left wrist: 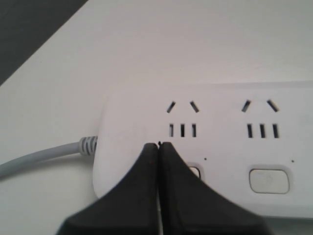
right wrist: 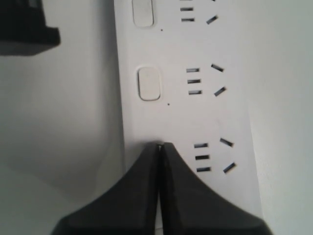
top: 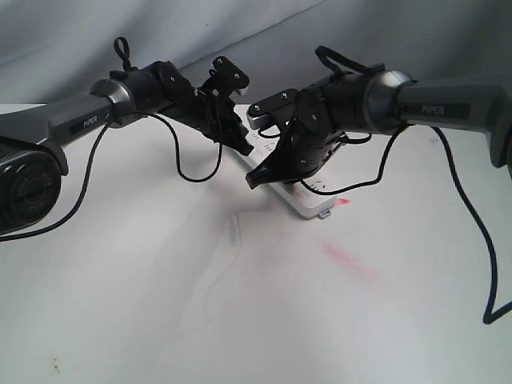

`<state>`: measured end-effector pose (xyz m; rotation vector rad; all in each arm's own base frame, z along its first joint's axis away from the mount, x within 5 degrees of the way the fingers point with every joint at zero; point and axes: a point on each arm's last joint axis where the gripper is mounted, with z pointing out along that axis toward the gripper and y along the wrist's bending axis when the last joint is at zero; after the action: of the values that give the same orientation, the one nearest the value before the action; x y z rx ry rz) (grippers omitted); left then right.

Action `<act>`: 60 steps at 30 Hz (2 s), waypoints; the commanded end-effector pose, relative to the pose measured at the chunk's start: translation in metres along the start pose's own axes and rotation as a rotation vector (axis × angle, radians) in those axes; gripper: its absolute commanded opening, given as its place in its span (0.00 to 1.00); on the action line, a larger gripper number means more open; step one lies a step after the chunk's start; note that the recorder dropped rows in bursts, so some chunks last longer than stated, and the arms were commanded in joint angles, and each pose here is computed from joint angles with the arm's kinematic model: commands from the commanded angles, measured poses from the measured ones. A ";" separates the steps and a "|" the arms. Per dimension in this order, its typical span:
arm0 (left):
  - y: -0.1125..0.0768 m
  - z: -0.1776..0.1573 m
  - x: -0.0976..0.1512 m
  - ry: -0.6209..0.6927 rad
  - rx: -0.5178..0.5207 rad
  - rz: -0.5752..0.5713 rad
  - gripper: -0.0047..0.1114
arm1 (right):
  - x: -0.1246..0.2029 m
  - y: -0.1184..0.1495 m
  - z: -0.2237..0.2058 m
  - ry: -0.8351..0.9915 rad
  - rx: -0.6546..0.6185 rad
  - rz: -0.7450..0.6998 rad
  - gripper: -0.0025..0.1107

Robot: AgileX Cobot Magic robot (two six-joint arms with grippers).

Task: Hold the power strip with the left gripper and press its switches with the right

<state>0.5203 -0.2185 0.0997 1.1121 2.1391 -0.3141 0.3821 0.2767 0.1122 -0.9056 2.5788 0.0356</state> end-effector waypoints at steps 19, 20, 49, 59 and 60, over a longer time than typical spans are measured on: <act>-0.001 0.002 0.004 0.023 0.017 -0.007 0.04 | 0.045 0.017 0.011 0.377 0.035 -0.052 0.02; -0.001 0.002 0.004 0.023 0.017 -0.007 0.04 | 0.045 0.018 0.011 0.370 0.032 -0.050 0.02; -0.001 0.002 0.004 0.024 0.018 -0.007 0.04 | -0.010 -0.003 -0.072 -0.057 0.161 -0.066 0.02; -0.001 0.002 0.004 0.024 0.018 -0.007 0.04 | -0.005 0.007 -0.057 -0.021 0.060 -0.058 0.02; -0.001 0.002 0.004 0.024 0.018 -0.007 0.04 | -0.005 0.008 -0.053 -0.018 0.059 -0.059 0.02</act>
<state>0.5195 -0.2201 0.1002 1.1073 2.1436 -0.3294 0.3602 0.2758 0.1701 -0.9400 2.5167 -0.0653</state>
